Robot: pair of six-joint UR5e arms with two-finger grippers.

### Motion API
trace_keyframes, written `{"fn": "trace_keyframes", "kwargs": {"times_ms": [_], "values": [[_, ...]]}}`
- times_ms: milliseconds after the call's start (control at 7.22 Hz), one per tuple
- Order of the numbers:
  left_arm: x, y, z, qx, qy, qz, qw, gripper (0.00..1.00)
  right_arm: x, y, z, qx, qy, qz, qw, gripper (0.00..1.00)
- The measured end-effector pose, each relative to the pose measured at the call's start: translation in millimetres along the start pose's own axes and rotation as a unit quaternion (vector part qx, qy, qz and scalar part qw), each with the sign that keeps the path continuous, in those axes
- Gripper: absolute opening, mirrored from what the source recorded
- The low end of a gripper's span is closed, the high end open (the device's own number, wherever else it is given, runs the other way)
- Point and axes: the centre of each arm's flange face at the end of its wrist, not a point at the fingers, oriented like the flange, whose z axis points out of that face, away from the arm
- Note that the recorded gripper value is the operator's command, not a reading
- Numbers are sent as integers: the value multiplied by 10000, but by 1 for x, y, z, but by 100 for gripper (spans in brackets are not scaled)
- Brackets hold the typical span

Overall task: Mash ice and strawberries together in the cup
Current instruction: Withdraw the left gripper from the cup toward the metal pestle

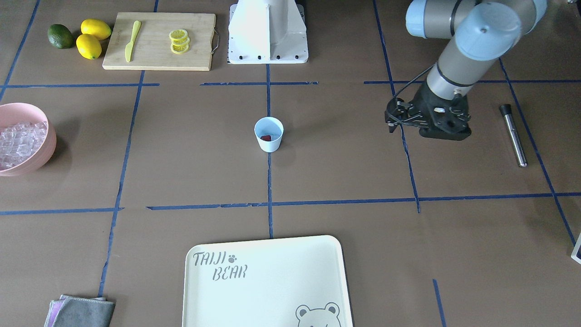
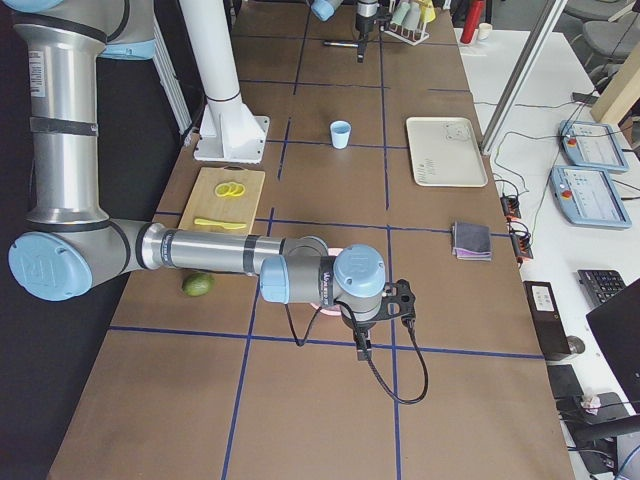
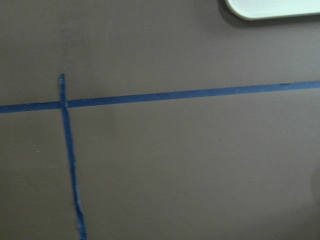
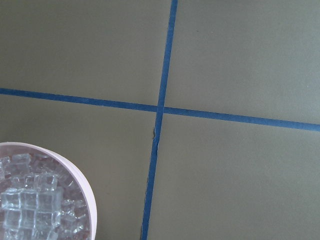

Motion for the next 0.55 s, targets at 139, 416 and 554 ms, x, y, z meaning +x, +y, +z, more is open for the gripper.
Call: {"fn": "trace_keyframes", "kwargs": {"times_ms": [139, 416, 554], "values": [[-59, 10, 1, -48, -202, 153, 9997, 100, 1, 1, 0, -6, 0, 28, 10000, 99], [-167, 45, 12, -152, -475, 221, 9985, 100, 1, 2, 0, -4, 2, 56, 10000, 99], [-209, 66, 19, -100, -514, 204, 9984, 100, 1, 1, 0, 0, 4, 62, 10000, 100]]}}
